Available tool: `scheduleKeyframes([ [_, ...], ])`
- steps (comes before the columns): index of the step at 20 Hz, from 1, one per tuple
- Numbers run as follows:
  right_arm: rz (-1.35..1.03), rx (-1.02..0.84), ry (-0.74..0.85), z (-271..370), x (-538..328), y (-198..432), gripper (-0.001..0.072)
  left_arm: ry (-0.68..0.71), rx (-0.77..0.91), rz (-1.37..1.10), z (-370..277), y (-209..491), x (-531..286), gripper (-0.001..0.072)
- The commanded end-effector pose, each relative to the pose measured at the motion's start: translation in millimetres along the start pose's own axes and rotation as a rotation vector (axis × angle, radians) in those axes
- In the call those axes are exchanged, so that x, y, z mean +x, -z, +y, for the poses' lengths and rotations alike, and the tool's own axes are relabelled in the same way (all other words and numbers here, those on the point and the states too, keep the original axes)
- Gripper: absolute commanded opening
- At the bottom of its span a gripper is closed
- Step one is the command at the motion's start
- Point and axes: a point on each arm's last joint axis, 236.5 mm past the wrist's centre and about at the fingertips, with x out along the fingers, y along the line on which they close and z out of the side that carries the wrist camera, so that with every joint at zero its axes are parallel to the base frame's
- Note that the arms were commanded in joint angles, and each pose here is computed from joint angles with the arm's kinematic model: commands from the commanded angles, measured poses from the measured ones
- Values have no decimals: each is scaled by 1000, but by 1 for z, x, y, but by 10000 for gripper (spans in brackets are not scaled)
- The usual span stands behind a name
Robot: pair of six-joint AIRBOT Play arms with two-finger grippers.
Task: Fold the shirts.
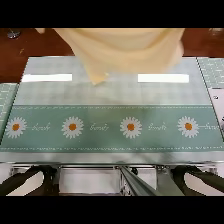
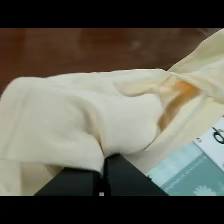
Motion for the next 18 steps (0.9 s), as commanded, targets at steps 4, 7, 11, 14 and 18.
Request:
scheduleKeyframes([
  [4,-147,-270,29,95,-160,-11,30,-279,267,-71,-62,-40,-122,18],
  [7,-131,-305,23,116,-194,9,30,-285,335,-125,-104,-38,-159,19],
  [11,18,-262,-5,119,-198,54,30,-276,298,-67,-115,-4,-169,19],
  [14,233,-146,-63,101,-162,108,30,-262,166,89,-78,50,-138,19],
  [18,431,40,-84,43,-83,187,30,-228,-101,297,-8,148,-71,19],
])
